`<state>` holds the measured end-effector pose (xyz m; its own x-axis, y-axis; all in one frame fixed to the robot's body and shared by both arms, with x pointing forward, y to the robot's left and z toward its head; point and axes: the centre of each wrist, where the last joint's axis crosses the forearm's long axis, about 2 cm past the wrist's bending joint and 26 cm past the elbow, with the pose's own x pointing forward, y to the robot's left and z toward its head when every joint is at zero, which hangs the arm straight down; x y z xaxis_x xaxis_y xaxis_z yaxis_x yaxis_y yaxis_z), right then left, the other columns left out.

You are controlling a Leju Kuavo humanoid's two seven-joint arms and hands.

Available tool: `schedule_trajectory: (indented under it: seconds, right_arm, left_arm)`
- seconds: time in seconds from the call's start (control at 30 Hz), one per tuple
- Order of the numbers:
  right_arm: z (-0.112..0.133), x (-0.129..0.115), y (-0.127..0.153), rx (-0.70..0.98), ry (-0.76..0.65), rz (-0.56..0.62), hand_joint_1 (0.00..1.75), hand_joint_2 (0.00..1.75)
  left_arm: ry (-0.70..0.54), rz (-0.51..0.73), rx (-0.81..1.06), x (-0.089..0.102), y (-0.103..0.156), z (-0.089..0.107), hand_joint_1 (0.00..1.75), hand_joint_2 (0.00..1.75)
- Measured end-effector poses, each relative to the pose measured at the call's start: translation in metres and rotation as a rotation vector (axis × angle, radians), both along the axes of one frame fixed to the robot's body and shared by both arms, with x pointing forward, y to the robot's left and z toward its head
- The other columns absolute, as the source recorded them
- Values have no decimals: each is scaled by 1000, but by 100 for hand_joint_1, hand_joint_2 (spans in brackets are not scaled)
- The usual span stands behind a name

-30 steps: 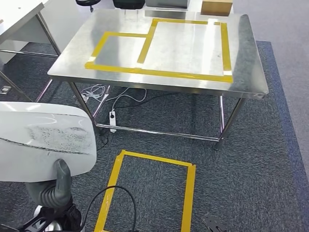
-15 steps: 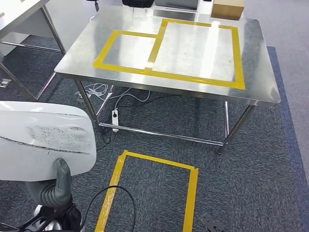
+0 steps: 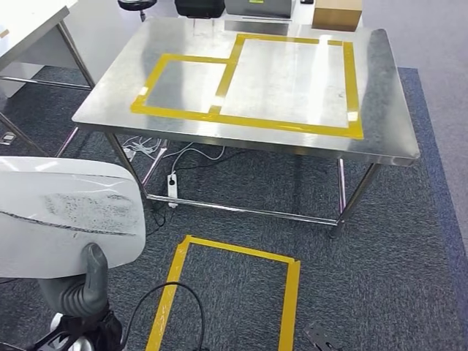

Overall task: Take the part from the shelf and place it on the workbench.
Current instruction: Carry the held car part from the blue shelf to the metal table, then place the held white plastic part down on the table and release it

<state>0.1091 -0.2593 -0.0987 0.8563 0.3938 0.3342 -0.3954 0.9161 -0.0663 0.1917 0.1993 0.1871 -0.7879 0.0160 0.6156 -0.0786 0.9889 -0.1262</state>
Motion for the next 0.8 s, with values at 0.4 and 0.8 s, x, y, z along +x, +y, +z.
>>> schedule_trajectory:
  seconds: [0.4, 0.8]
  right_arm:
    - [0, 1, 2, 15, -9, -10, 0, 0]
    - [-1, -5, 3, 19, 0, -11, 0, 0]
  left_arm:
    - [-2, -3, 7, -1, 0, 0, 175, 175]
    - [-1, -7, 5, -1, 0, 0, 175, 175]
